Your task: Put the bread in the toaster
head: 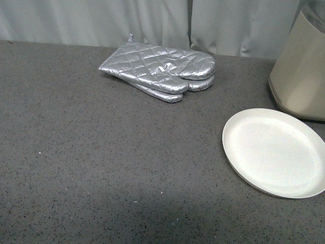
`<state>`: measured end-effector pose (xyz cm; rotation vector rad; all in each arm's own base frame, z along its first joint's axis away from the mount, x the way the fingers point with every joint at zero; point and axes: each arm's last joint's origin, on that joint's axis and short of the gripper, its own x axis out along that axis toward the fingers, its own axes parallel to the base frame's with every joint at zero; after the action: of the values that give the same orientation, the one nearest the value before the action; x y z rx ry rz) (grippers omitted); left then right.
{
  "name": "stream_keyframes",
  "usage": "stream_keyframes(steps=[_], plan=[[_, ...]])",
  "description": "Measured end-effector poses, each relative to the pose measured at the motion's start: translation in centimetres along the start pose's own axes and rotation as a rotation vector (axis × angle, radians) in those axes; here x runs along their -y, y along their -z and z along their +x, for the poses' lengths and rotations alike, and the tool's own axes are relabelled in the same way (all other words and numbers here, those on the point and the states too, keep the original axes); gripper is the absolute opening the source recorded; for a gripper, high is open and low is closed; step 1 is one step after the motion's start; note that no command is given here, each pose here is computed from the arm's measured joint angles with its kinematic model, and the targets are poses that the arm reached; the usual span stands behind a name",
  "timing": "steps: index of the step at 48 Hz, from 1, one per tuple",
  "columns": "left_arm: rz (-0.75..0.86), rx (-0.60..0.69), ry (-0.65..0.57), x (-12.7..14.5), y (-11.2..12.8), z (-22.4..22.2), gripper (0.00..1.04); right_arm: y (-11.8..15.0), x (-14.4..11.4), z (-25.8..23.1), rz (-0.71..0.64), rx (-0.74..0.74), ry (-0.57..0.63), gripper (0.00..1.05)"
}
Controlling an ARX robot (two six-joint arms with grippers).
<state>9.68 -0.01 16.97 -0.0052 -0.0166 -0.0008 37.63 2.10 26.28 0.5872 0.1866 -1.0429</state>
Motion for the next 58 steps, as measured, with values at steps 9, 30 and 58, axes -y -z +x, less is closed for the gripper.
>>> stream_keyframes(steps=[9, 30, 58], plan=[[0.0, 0.0, 0.0, 0.0, 0.0, 0.0, 0.98, -1.3, 0.0, -1.7, 0.032, 0.031, -0.107, 0.94], [0.0, 0.0, -0.003, 0.0, 0.0, 0.0, 0.98, 5.3, 24.2, -10.0, -0.644, 0.076, -1.016, 0.33], [0.001, -0.001, 0.001, 0.0, 0.0, 0.0, 0.98, 3.5, 28.2, -8.4, -0.584, 0.186, -1.044, 0.19]])
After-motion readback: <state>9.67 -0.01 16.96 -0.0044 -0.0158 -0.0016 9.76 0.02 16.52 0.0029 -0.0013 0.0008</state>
